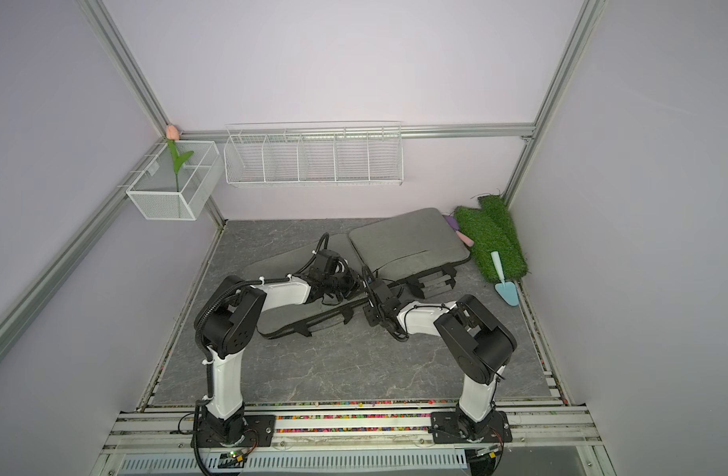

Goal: Put the mouse into the laptop bag
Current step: Zip the zipper on the zippered laptop bag.

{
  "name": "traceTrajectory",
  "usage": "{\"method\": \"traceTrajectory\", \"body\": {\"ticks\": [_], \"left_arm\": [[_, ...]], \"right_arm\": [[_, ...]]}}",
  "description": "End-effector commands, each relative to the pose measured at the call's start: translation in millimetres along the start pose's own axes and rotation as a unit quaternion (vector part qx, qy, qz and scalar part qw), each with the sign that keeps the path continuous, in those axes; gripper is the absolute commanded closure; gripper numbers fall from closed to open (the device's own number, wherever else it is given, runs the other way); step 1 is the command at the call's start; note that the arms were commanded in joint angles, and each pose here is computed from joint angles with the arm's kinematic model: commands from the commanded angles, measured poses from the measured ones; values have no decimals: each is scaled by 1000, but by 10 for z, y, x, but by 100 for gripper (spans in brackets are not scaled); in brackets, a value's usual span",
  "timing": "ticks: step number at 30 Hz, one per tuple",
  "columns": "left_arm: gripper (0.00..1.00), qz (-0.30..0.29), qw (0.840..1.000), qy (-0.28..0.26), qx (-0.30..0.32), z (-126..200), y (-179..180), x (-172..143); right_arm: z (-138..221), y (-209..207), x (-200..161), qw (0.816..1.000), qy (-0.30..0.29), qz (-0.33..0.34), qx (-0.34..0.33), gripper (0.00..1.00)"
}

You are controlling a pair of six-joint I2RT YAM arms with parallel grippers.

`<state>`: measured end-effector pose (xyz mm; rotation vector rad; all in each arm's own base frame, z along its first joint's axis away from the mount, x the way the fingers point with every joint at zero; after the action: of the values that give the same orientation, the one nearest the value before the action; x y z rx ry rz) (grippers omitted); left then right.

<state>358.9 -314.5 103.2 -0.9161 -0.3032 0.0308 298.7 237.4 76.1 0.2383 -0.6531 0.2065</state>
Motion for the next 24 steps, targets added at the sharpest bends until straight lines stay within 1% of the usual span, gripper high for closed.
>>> {"method": "traceTrajectory", "body": {"ticks": [1,9,13,16,20,24], "left_arm": [[60,8,1000,-2,-13,-94,-75,31],[63,61,997,31,-47,-585,283,-72],[63,61,997,29,-45,-636,314,-89],[63,55,997,24,-42,-623,276,-74],[63,51,998,26,-40,-645,260,-93],[64,57,997,32,-41,-707,318,-118]], "right_arm": [[46,-67,-92,1000,12,4,-11,93],[56,20,-84,1000,14,9,23,93],[99,164,-163,998,13,56,36,93],[188,386,-231,994,3,98,55,93],[309,644,-259,989,-6,110,103,93],[411,902,-295,982,-13,128,141,93]]}}
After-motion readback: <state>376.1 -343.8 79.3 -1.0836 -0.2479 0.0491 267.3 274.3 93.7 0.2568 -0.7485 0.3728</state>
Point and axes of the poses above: each gripper's point midway between its finger pads, its own z axis back along the fingers, its own y axis along the line the jaws close on, x = y × z, the point moved 7 cm from there along z, back along the fingers, and after that the axes turned 15 degrees about -z, right-handed, at the moved point
